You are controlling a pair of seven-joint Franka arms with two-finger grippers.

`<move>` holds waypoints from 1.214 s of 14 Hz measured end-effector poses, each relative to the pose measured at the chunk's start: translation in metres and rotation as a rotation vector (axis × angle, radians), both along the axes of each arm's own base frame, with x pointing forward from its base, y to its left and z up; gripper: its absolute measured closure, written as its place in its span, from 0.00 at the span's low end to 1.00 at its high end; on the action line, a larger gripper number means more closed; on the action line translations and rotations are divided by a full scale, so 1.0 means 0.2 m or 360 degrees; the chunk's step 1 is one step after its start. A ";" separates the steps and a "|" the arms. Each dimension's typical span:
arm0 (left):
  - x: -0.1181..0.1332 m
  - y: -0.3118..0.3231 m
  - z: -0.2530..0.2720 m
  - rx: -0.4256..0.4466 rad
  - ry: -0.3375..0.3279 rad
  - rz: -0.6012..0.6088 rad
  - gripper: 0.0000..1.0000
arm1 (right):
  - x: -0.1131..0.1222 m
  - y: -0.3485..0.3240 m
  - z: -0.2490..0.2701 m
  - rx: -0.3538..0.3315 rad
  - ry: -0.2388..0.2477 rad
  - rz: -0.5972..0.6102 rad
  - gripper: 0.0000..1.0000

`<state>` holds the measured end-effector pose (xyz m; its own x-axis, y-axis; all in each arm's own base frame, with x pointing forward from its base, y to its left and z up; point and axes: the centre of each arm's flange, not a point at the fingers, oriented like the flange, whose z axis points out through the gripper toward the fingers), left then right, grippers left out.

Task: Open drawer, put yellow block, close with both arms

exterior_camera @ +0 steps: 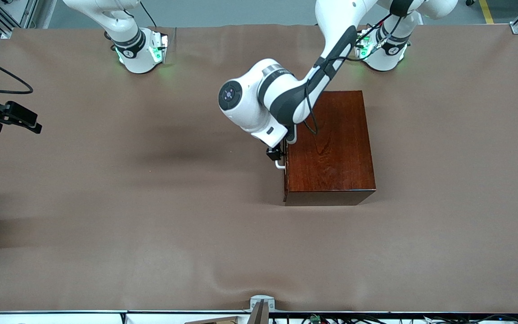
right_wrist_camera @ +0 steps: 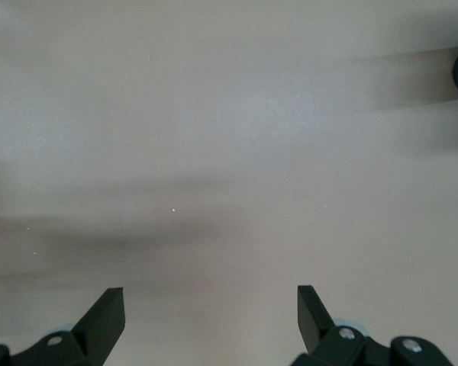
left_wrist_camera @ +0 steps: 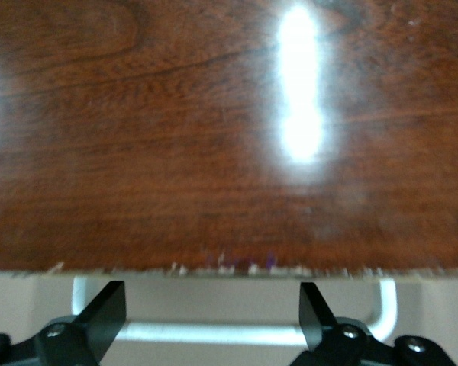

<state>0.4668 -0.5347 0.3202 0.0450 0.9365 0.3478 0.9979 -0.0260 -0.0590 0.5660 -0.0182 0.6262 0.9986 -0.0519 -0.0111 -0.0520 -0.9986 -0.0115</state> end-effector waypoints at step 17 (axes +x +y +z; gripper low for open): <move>0.86 1.37 1.18 -0.0552 -0.0231 -0.0283 0.00 | 0.00 0.00 0.00 0.0000 -0.0004 0.0000 0.00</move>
<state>0.6387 -0.2612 0.5568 0.1903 0.9813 0.0278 0.9734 -0.1923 0.1245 0.5665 -0.0183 0.6257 0.9986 -0.0518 -0.0084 -0.0519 -0.9986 -0.0117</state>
